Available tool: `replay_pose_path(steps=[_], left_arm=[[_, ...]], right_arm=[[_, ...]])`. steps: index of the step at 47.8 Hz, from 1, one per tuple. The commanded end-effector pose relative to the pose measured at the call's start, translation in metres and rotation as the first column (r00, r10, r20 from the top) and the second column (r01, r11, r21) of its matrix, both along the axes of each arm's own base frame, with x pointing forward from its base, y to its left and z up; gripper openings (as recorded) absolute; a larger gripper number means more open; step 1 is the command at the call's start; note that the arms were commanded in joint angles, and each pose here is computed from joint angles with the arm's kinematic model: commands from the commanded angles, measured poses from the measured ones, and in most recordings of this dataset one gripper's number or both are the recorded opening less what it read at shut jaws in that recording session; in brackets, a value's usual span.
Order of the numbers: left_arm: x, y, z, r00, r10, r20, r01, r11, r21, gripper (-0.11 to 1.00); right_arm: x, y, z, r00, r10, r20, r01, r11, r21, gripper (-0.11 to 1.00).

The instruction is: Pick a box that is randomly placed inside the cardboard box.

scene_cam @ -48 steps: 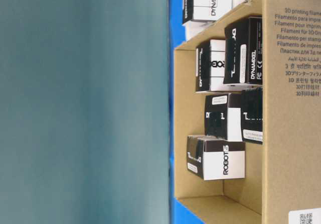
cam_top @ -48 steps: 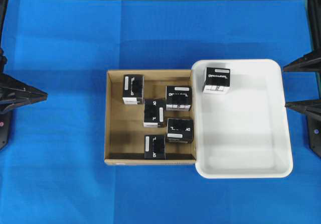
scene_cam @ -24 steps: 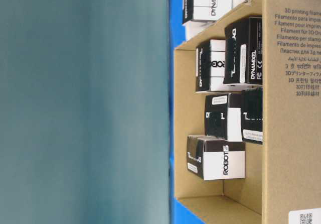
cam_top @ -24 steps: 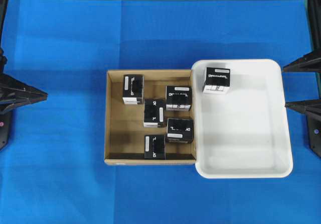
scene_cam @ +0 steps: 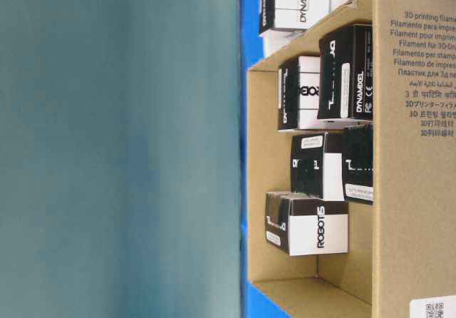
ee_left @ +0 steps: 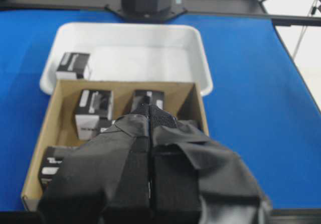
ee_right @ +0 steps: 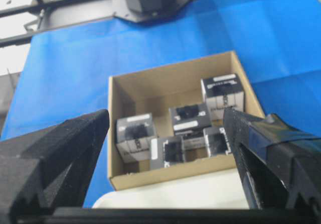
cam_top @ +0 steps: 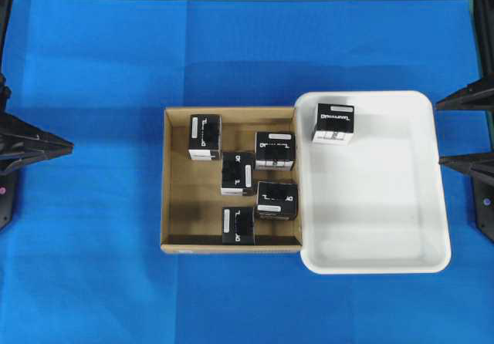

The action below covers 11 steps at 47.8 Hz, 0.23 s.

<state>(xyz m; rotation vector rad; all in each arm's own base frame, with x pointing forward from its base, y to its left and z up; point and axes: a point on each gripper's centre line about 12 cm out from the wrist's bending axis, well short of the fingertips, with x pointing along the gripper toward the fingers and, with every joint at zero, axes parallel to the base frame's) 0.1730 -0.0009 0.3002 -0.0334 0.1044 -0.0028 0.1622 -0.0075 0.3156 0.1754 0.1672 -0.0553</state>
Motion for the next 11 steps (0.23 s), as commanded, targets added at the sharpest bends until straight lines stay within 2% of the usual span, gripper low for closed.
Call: replay_pose_path(steps=[1,11], left_arm=[[0.0028,0.0002,0.0054,1.000,0.001,0.021,-0.001,1.000,0.001,-0.07],[0.0028,-0.0006,0.0041,1.000,-0.004,0.018,0.004,1.000,0.012,-0.07]], right_arm=[[-0.0006,-0.0012,0.0017,1.000,-0.007,-0.002,0.007,1.000,-0.003,0.98],[-0.0061,-0.0043,0.0008,1.000,-0.029,-0.011,0.029,1.000,-0.001,0.98]])
